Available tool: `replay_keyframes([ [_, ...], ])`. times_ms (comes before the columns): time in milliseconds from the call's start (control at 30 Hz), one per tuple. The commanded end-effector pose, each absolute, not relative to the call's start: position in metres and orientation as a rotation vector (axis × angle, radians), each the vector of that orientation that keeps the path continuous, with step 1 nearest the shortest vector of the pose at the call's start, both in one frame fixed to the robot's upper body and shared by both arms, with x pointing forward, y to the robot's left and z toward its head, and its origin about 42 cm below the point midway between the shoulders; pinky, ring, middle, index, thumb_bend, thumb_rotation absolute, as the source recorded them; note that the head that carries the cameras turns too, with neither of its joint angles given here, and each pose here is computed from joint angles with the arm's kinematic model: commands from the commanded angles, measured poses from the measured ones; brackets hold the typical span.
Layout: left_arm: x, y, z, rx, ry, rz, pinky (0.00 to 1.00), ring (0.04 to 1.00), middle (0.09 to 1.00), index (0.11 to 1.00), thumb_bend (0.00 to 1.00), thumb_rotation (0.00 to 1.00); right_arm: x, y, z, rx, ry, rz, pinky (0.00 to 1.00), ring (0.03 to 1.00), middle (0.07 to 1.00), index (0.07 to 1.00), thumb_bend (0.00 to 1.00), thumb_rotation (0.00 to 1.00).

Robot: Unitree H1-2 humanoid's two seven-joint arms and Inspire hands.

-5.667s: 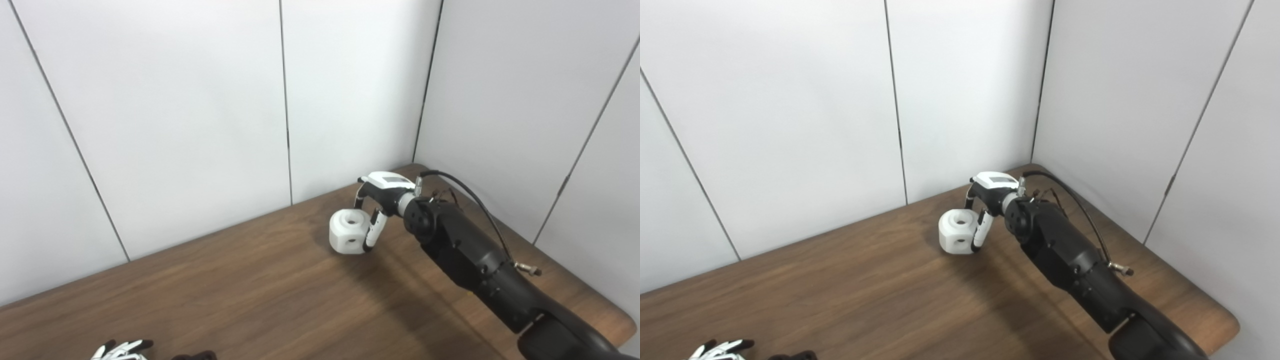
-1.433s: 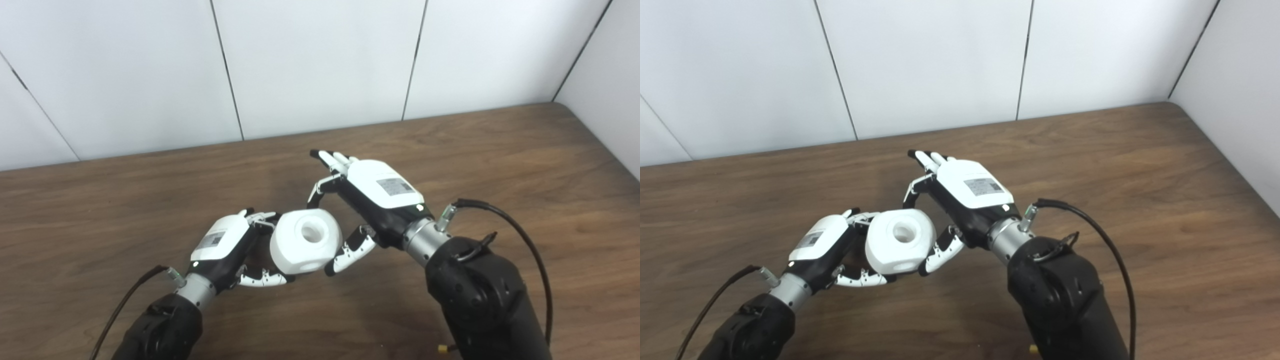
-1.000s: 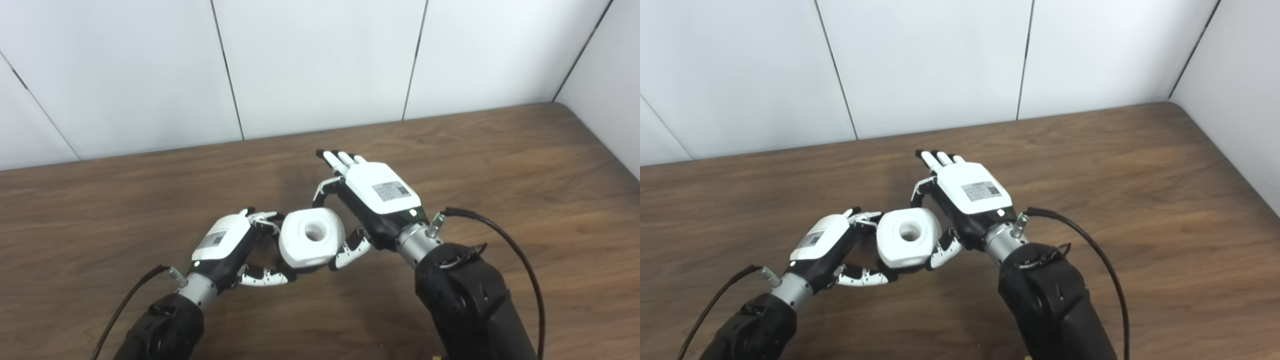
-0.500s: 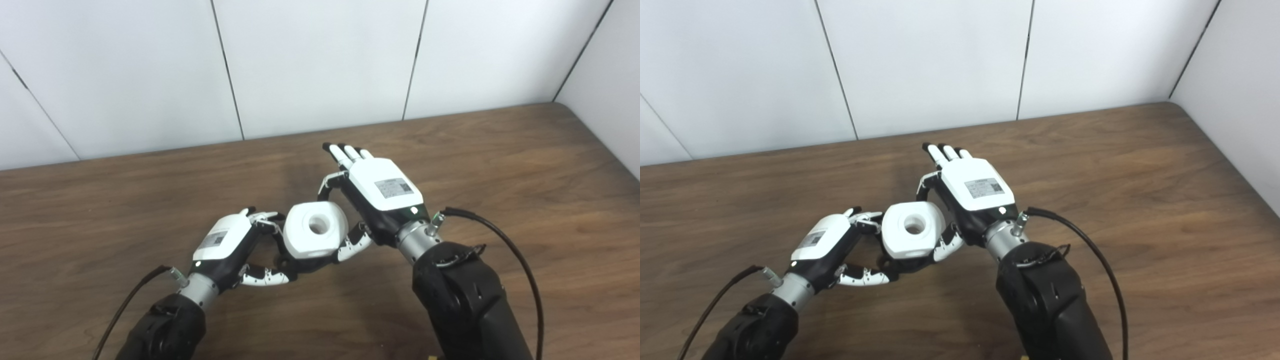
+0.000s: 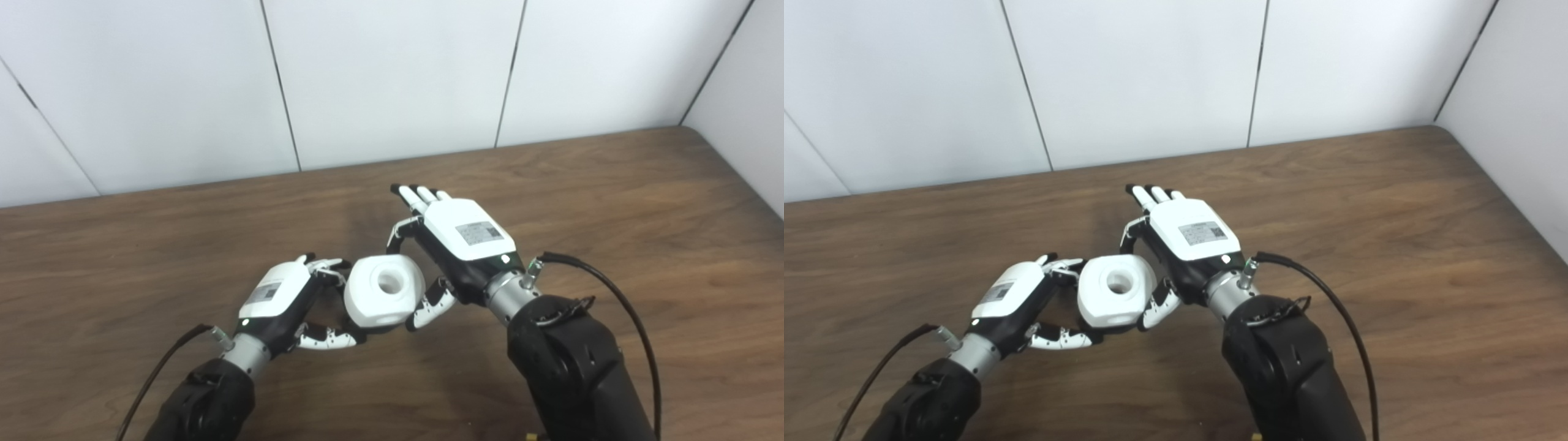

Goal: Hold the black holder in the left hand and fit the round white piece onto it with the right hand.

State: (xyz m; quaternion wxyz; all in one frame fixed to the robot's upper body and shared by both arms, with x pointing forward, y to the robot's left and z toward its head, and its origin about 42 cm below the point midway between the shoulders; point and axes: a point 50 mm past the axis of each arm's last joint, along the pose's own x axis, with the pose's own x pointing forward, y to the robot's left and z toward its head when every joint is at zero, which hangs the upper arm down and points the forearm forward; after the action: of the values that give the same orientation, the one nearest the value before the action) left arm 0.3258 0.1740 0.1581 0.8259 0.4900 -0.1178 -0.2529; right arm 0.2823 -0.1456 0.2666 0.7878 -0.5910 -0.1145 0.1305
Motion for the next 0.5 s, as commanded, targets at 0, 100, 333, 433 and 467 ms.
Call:
replay_keyframes([
  [0,0.33,0.165,0.17,1.036,-0.3,-0.534,1.0,0.89,0.882,0.482,0.52,0.04,0.283,-0.141,0.273,-1.296,-0.3,0.293,1.0,1.0,1.0,0.481,0.52,0.14],
  [100,0.33,0.165,0.169,1.036,-0.301,-0.533,1.0,0.888,0.882,0.482,0.52,0.04,0.284,-0.139,0.267,-1.301,-0.287,0.305,1.0,1.0,1.0,0.481,0.52,0.13],
  [333,0.329,0.166,0.169,1.034,-0.302,-0.53,1.0,0.888,0.879,0.481,0.52,0.04,0.283,-0.137,0.26,-1.302,-0.267,0.331,1.0,1.0,1.0,0.481,0.52,0.13],
  [433,0.329,0.165,0.17,1.036,-0.302,-0.53,1.0,0.889,0.881,0.482,0.52,0.04,0.282,-0.136,0.257,-1.304,-0.263,0.345,1.0,1.0,1.0,0.481,0.52,0.13],
  [467,0.329,0.165,0.17,1.037,-0.301,-0.53,1.0,0.89,0.882,0.482,0.52,0.04,0.282,-0.136,0.256,-1.304,-0.263,0.347,1.0,1.0,1.0,0.481,0.52,0.13],
])
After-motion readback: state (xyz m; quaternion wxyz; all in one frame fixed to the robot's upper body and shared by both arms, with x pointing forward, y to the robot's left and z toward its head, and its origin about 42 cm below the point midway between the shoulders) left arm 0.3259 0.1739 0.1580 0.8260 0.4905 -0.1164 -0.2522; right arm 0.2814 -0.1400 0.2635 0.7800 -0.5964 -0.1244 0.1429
